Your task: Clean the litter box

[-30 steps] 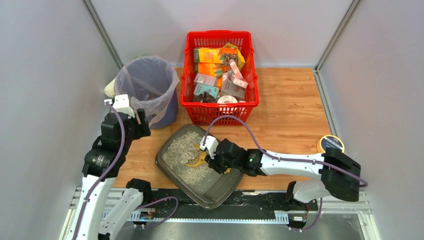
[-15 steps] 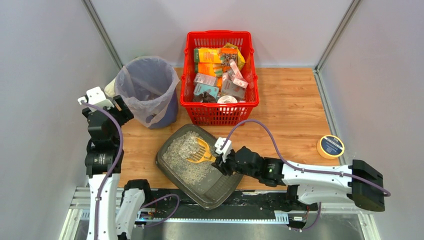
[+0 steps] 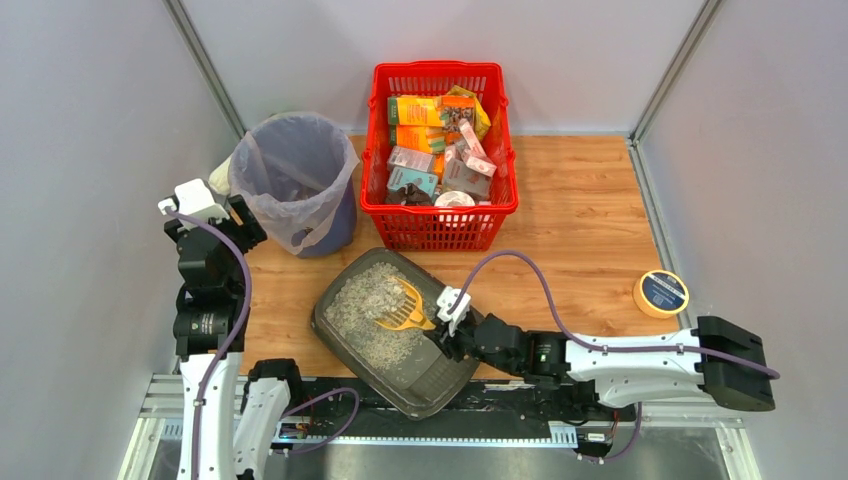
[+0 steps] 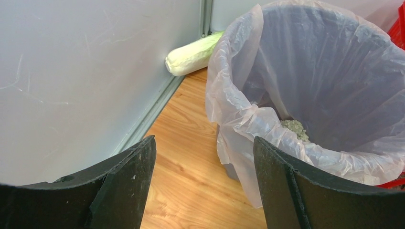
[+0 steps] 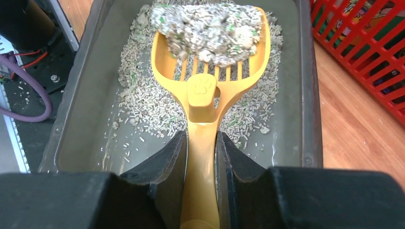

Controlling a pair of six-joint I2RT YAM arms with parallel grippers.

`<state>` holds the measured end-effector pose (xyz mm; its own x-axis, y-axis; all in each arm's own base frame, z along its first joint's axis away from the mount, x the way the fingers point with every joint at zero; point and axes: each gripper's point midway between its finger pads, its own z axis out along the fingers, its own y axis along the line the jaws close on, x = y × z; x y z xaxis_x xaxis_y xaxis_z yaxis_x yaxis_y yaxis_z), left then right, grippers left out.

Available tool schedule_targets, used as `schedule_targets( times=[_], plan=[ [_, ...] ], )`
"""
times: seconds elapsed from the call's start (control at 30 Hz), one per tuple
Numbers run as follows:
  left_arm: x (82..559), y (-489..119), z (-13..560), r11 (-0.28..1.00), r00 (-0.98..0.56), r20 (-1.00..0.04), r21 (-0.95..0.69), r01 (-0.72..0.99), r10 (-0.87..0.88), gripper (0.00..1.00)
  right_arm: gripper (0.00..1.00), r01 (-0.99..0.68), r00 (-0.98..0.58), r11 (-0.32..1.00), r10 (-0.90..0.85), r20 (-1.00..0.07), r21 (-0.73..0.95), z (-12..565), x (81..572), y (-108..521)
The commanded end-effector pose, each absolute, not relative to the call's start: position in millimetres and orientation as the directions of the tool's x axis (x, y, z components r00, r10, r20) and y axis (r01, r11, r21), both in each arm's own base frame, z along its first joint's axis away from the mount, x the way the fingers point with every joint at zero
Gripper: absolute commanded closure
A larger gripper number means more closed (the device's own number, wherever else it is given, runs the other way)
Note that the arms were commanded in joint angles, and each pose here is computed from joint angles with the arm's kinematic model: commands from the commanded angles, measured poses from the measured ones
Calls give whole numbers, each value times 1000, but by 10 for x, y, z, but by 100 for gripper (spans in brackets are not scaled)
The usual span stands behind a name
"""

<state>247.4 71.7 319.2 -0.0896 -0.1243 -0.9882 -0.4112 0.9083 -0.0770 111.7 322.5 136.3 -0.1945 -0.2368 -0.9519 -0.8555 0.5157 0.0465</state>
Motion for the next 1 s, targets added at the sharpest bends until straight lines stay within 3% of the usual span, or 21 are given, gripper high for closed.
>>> schedule_targets(
  times=[0.0, 0.13, 0.27, 0.4, 0.57, 0.7, 0.77, 0.8, 0.97],
  plan=[
    [2535, 677, 3266, 920, -60, -991, -89, -381, -121, 18, 100, -834, -178, 547, -148, -973, 70, 1716, 1048, 3355],
    [2545, 657, 3275, 925, -61, -991, -90, -370, -121, 18, 100, -821, -169, 558, -31, -985, 124, 1835, 1042, 3303],
    [2532, 669, 3262, 923, -65, -991, -82, -375, -114, 18, 100, -817, -194, 571, -136, -972, 83, 1747, 1008, 3394],
    [2536, 659, 3276, 927, -63, -992, -78, -367, -108, 18, 100, -797, -205, 583, -18, -979, 156, 1810, 1001, 3317],
    [2550, 628, 3243, 935, -77, -992, -67, -347, -100, 18, 100, -803, -217, 585, -113, -970, 111, 1829, 933, 3356],
    [2563, 603, 3253, 940, -75, -992, -69, -333, -100, 18, 100, -779, -218, 594, 45, -975, 201, 1866, 1016, 3321],
    [2562, 602, 3249, 941, -77, -992, -67, -333, -98, 18, 100, -784, -201, 602, -15, -980, 151, 1858, 1052, 3433],
    [2552, 608, 3242, 940, -78, -992, -67, -336, -98, 18, 100, -790, -232, 605, -139, -963, 103, 1661, 983, 3374],
    [2563, 580, 3259, 945, -74, -993, -69, -319, -97, 18, 100, -786, -196, 604, -36, -980, 135, 1781, 969, 3380]
  ],
)
